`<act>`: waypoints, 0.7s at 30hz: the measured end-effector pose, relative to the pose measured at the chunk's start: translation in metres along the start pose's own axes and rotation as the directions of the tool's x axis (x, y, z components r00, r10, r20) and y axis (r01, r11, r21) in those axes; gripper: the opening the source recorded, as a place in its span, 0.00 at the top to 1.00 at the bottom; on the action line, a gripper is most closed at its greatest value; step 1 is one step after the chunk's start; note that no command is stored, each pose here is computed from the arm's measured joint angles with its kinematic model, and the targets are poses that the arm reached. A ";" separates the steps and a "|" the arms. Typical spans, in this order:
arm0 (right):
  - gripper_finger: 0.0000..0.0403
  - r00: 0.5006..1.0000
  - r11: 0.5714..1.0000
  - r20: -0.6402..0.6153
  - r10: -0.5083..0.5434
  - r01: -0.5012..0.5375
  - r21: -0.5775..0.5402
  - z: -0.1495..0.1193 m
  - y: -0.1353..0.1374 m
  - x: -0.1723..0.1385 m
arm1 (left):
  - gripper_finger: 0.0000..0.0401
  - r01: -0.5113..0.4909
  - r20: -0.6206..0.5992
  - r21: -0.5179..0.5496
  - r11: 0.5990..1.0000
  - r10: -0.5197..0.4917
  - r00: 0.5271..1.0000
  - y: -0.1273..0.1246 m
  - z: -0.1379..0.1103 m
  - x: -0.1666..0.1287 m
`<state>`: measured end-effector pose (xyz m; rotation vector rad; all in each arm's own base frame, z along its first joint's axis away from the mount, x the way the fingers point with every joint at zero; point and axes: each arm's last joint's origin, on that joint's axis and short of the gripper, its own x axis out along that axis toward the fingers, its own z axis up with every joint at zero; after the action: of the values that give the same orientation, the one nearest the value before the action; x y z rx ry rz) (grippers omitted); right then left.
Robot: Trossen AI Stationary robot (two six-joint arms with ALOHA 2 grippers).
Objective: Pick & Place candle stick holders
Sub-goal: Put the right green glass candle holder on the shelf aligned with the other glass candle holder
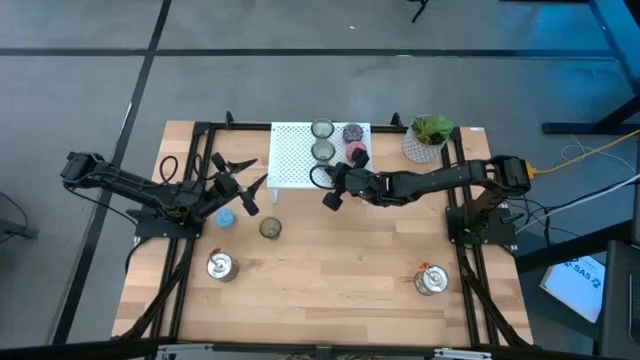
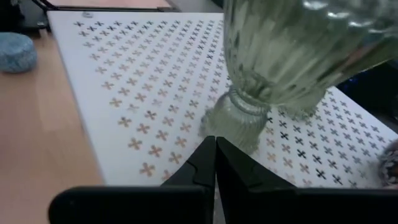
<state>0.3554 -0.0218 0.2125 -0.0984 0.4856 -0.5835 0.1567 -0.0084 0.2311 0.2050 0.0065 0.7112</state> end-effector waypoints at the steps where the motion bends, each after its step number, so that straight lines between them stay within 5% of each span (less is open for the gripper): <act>1: 0.97 1.000 1.000 0.006 0.000 0.000 0.002 0.001 0.000 0.000 | 0.43 0.000 0.000 0.001 1.000 0.000 1.000 0.000 0.000 0.000; 21: 0.97 1.000 1.000 0.009 -0.008 0.008 -0.028 0.001 0.000 0.000 | 0.43 0.008 -0.002 0.000 1.000 -0.008 1.000 -0.001 0.000 0.000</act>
<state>0.3557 -0.0222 0.2134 -0.1293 0.4848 -0.5841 0.1568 -0.0090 0.2306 0.2043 0.0093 0.7035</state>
